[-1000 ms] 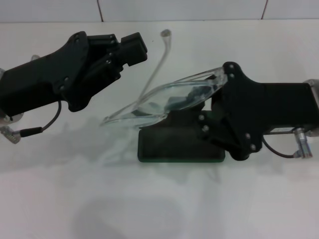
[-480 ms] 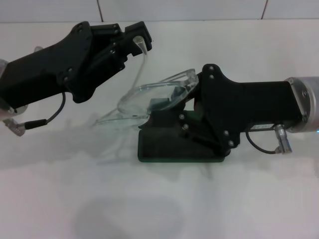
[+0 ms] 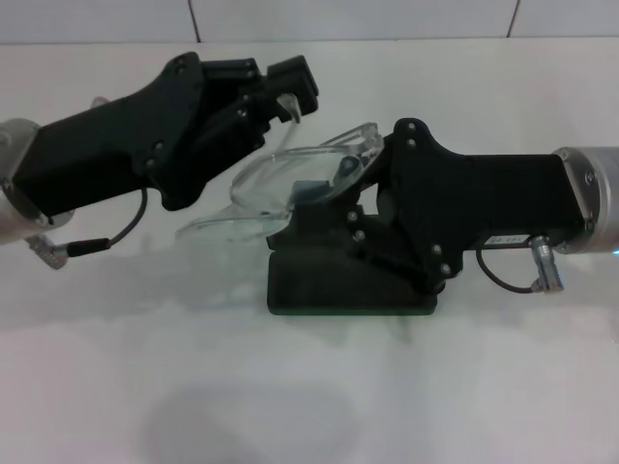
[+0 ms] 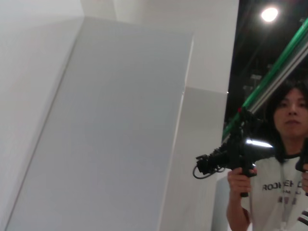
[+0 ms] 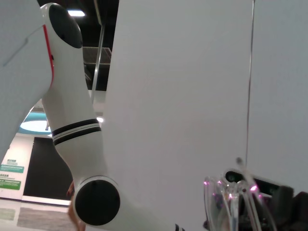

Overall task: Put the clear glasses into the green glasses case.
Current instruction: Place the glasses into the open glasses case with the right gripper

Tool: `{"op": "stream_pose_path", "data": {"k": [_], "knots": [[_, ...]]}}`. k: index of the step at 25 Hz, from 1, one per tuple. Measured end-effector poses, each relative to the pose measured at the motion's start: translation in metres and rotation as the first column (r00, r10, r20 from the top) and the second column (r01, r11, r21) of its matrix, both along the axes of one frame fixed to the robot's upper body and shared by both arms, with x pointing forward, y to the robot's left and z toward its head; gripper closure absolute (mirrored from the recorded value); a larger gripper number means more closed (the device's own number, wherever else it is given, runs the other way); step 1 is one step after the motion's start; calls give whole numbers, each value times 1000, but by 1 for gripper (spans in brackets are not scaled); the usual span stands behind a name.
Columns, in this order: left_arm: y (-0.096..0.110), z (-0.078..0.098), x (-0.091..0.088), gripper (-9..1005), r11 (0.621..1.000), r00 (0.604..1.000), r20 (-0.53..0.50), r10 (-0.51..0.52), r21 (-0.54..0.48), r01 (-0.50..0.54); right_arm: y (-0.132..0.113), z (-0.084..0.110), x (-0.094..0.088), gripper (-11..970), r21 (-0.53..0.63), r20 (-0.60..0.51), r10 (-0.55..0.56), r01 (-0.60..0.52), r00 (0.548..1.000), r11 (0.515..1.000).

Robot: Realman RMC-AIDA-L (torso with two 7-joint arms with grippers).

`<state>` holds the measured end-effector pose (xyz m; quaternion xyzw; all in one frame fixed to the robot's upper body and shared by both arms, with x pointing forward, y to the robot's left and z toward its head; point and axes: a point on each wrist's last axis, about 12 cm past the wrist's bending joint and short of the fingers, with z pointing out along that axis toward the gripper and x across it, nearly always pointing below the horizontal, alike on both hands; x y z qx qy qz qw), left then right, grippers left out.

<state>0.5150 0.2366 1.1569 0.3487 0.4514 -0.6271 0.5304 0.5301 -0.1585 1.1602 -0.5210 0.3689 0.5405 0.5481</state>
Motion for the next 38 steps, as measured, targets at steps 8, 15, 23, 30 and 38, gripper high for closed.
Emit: {"op": "stream_pose_path", "data": {"k": [8,15,23,30,38], "knots": [[-7,0,0,904,999,999,3,-34,12,34,-1,-1,1,913,3,-4,-9,9,1000,1000],[-9,0,-1,904,999,999,2,-47,16,47,-1,-1,2,914,0,-4,-18,18,1000,1000],[-6,-1,0,904,999,1000,9,-30,15,29,0,-1,2,914,-3,-5,-14,14,1000,1000],[3,0,2,904,999,999,27,31,15,-32,-2,-4,0,914,-7,-13,-17,17,1000,1000],[43,-1,3,903,979,979,42,200,29,-201,5,0,4,915,-117,-31,-3,-1,1000,993]]}}
